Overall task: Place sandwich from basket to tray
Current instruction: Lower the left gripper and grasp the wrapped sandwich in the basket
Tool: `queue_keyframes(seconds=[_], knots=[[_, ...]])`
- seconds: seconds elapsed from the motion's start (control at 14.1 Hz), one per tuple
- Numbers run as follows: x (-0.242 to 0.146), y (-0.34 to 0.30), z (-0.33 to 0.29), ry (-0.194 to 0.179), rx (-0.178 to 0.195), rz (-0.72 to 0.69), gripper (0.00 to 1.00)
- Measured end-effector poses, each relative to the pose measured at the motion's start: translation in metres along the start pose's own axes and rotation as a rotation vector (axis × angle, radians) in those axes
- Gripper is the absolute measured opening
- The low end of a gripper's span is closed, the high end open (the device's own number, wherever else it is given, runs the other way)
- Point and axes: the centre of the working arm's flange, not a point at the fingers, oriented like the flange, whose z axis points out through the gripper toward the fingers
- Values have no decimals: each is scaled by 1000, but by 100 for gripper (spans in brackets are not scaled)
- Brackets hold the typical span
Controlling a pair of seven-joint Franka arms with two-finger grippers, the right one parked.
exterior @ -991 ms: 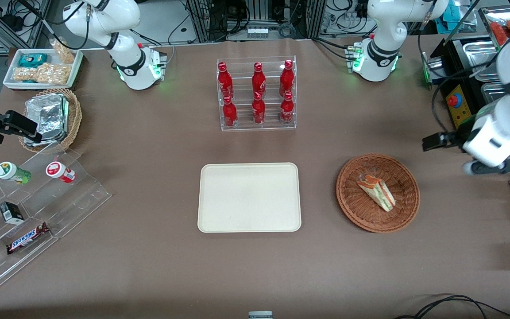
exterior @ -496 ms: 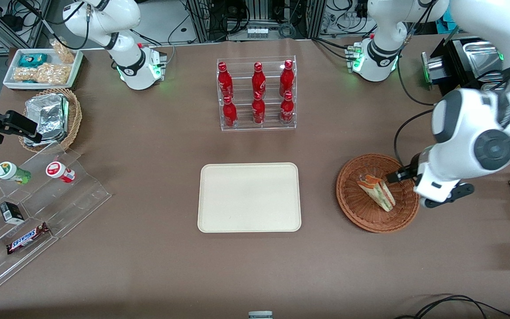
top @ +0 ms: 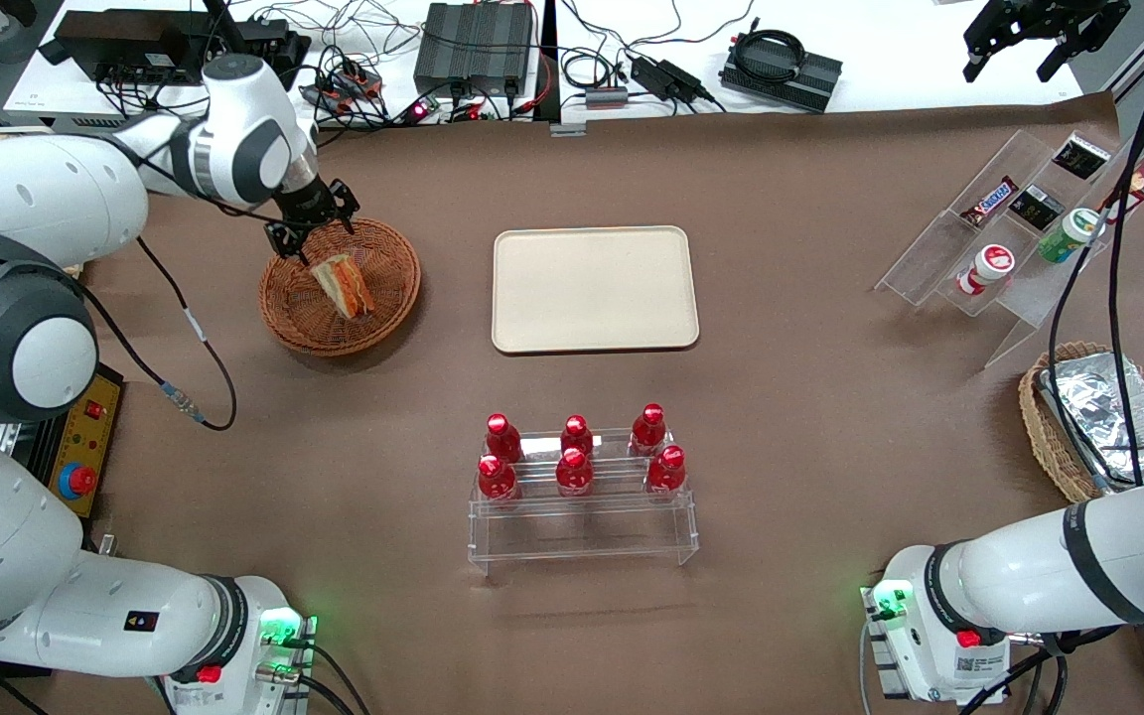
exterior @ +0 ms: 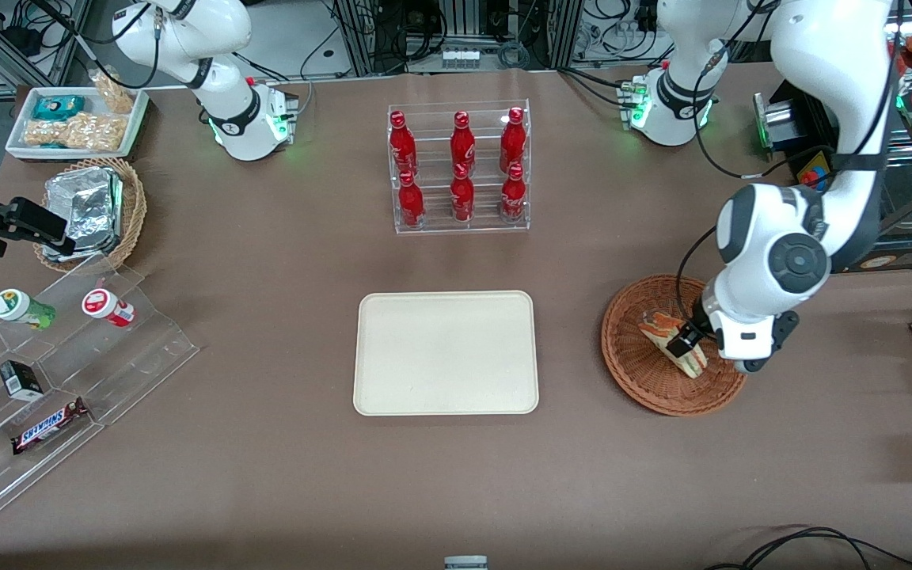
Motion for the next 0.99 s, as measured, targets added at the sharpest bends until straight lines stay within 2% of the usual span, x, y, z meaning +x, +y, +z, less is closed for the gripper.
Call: queue_keyframes(seconds=[0.21, 0.35, 0.42, 0.71, 0.85, 0.92, 0.99], knots=[[-3, -2, 29, -12, 18, -35, 100], [-4, -3, 40, -22, 33, -43, 96], [-4, -3, 42, -23, 36, -45, 91], [-3, -2, 40, -28, 46, -45, 46], [-3, -1, 30, -43, 103, -30, 30], [-5, 2, 21, -47, 138, -14, 27], [-9, 9, 10, -46, 155, 1, 25]])
